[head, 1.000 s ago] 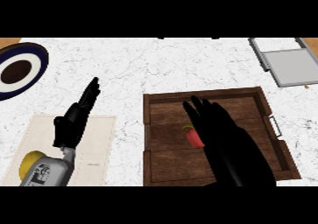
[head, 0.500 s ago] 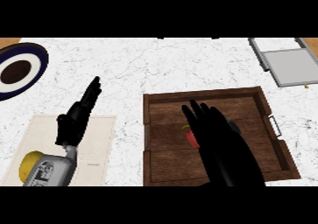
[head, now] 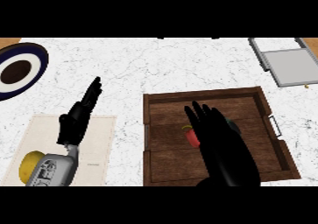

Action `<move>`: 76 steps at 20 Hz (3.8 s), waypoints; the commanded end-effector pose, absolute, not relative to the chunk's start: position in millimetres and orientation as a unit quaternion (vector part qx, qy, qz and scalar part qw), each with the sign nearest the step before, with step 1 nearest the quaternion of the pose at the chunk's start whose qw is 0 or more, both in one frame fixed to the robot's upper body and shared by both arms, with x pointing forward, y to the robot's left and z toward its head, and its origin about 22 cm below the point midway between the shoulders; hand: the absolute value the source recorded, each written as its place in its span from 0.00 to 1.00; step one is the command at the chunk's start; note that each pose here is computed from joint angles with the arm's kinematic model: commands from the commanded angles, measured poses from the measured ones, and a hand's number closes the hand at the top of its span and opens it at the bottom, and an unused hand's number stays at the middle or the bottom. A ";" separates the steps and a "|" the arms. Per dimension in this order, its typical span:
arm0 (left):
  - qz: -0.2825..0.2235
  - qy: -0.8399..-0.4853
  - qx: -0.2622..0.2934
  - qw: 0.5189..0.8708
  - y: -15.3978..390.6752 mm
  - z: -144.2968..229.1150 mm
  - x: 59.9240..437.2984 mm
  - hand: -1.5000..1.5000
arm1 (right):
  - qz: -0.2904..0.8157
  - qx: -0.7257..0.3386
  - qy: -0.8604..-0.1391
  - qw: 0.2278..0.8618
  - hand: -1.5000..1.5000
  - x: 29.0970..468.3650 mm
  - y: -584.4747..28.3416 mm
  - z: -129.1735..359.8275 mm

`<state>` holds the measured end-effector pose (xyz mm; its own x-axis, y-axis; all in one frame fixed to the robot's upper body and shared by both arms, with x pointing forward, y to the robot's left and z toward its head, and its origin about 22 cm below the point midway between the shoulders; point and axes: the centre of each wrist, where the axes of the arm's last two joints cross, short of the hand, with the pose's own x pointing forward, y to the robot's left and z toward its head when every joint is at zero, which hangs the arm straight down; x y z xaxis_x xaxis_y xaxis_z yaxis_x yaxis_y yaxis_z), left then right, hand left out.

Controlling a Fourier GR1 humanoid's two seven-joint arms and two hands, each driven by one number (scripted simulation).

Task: Pick the bell pepper from the tray and place it in the tiered shelf

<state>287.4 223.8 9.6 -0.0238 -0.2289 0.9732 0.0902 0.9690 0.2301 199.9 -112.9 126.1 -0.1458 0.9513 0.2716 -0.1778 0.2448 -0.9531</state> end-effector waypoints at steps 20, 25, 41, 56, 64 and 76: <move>-0.122 -0.705 0.054 0.696 237.8 12.0 296.0 0.50 | 0.519 -0.372 -0.527 0.561 0.00 251.2 -113.9 83.7; -0.111 -0.698 0.052 0.705 246.7 13.9 279.6 0.50 | 0.517 -0.362 -0.531 0.565 0.00 225.5 -105.5 75.1; -0.113 -0.708 0.044 0.696 237.1 17.3 281.7 0.50 | 0.582 -0.383 -0.506 0.509 1.00 253.8 -108.4 52.0; -0.110 -0.707 0.050 0.697 227.5 15.4 271.3 0.50 | 0.442 -0.289 -0.546 0.650 1.00 267.4 -261.6 71.5; -0.108 -0.703 0.054 0.701 229.8 16.9 290.2 0.50 | 0.283 -0.257 -0.684 0.622 1.00 258.5 -281.7 133.4; -0.125 -0.702 0.044 0.700 229.9 20.2 274.0 0.50 | 0.171 -0.385 -0.704 0.571 1.00 243.6 -308.9 243.1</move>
